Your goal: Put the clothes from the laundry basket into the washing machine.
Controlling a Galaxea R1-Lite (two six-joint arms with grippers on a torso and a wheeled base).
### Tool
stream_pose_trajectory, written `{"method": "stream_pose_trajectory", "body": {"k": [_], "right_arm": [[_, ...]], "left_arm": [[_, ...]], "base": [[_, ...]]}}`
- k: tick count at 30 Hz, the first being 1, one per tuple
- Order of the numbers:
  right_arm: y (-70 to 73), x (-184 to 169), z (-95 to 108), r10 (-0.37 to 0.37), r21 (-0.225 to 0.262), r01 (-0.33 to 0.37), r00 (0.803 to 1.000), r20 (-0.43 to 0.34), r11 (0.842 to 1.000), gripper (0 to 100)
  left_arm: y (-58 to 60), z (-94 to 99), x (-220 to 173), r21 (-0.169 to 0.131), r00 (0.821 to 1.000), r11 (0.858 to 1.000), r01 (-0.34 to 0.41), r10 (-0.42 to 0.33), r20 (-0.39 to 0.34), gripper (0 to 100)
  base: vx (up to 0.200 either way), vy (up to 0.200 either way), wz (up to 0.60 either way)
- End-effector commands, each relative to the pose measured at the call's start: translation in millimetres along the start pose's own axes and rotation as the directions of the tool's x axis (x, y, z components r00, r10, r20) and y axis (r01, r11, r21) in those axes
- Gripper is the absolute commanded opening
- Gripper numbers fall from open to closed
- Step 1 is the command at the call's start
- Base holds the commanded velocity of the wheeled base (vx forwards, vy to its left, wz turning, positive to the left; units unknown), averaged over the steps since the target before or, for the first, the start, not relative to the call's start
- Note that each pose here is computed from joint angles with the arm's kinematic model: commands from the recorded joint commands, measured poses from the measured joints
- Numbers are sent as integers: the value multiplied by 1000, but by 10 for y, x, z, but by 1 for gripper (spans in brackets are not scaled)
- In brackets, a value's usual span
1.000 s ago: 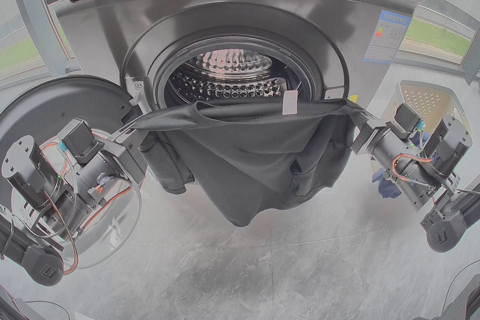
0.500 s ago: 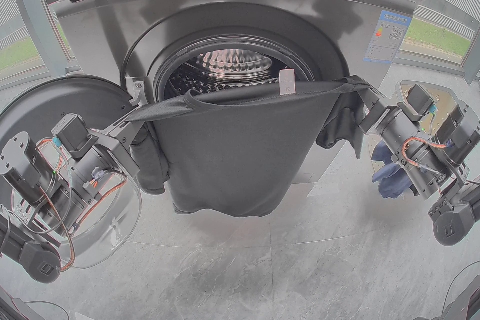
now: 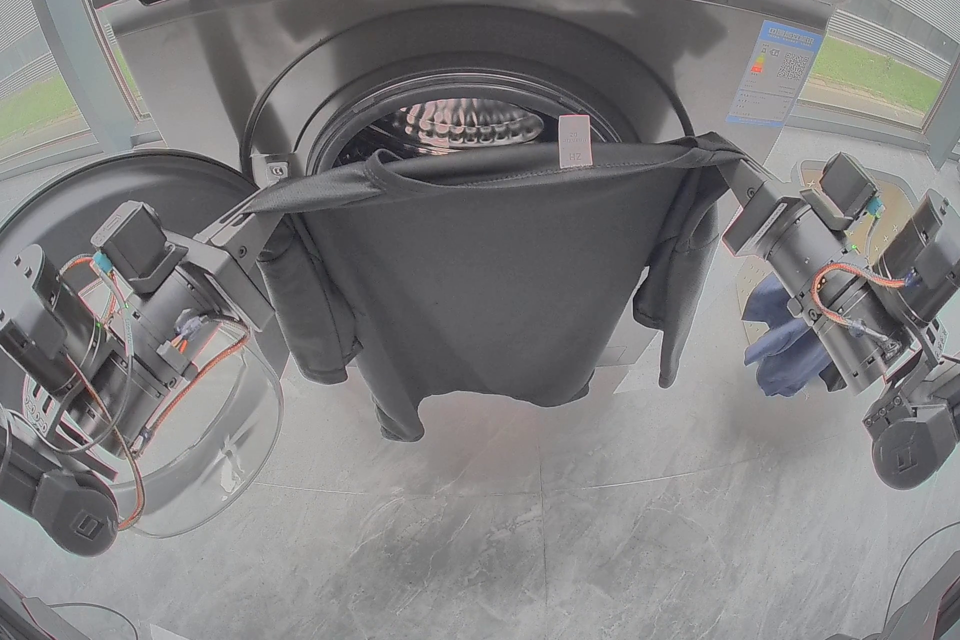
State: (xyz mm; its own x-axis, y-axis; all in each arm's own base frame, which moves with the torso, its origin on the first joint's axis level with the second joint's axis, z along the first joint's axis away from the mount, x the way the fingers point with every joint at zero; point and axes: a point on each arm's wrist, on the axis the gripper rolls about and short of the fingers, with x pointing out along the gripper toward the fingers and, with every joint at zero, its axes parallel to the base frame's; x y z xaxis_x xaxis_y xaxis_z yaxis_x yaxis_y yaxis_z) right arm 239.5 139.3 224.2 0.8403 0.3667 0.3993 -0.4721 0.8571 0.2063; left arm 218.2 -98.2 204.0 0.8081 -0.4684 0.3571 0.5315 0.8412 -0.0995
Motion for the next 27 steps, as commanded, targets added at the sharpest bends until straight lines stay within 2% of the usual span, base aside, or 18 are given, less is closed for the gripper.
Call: {"method": "stream_pose_trajectory", "body": {"k": [1, 5, 16, 20, 25, 27], "right_arm": [[9, 10, 27, 3, 1, -3, 1000, 11, 1000, 0], [18, 6, 34, 6, -1, -6, 1000, 12, 1000, 0], [13, 19, 42, 6, -20, -6, 1000, 16, 1000, 0], [11, 17, 6, 7, -18, -7, 1000, 8, 1000, 0], [-9, 12, -131, 4, -20, -5, 999, -37, 1000, 0], [-3, -36, -251, 12, -16, -14, 996, -89, 1000, 0]], "left_arm": [[8, 58, 44, 5, 1000, 1000, -2, 2, 30, 0], [-9, 138, 29, 9, 998, 1000, 4, -5, 56, 0], [-9, 114, 121, 11, 998, 999, 30, -31, 55, 0], [-12, 31, 155, 6, 999, 999, 34, -34, 30, 0], [-110, -99, 200, 4, 997, 998, 70, -70, -7, 0], [-165, -140, 219, 3, 996, 996, 91, -91, -17, 0]], "base": [[0, 0, 0], [0, 0, 0], [0, 0, 0], [0, 0, 0], [0, 0, 0], [0, 0, 0]]}}
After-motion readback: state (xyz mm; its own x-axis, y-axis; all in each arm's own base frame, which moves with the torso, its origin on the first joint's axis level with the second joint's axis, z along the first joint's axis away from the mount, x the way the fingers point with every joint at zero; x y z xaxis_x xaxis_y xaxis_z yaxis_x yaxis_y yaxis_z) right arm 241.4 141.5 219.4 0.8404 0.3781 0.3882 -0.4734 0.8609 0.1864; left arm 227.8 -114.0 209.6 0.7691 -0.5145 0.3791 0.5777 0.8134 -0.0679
